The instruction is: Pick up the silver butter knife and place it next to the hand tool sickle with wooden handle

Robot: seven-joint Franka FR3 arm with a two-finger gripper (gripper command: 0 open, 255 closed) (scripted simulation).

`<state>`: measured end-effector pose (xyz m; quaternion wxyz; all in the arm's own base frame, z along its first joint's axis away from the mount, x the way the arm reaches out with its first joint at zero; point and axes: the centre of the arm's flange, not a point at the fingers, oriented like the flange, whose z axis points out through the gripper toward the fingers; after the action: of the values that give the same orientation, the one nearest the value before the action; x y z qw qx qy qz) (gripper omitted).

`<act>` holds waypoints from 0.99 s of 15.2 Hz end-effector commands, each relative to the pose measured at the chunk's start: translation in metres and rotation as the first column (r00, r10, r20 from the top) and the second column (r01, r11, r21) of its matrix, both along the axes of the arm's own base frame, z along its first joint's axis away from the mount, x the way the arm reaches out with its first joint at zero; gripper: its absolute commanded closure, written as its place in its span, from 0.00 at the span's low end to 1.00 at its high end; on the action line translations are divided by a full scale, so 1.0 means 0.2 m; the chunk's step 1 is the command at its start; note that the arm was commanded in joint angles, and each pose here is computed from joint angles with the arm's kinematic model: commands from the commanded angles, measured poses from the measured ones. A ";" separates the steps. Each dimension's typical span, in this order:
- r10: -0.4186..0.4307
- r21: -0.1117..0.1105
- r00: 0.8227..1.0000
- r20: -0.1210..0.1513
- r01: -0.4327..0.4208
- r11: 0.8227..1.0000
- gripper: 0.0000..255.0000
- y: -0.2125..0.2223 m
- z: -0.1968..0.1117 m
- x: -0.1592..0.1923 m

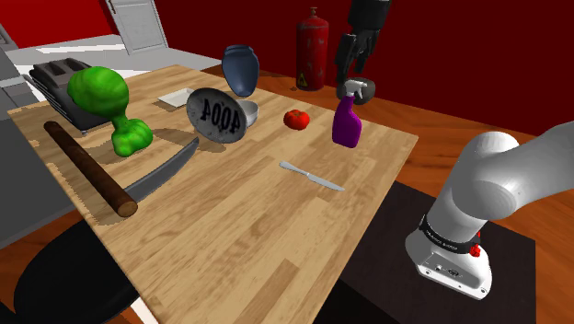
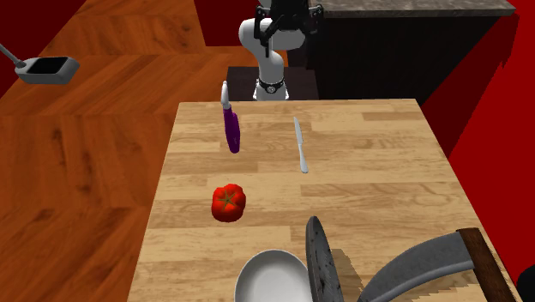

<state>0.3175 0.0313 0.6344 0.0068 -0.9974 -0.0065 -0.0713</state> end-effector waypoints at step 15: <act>-0.024 -0.089 0.999 0.045 0.028 0.996 0.00 0.35 -0.87 0.13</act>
<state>0.3404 0.0970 0.4728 -0.0361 -0.9953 0.0021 -0.0899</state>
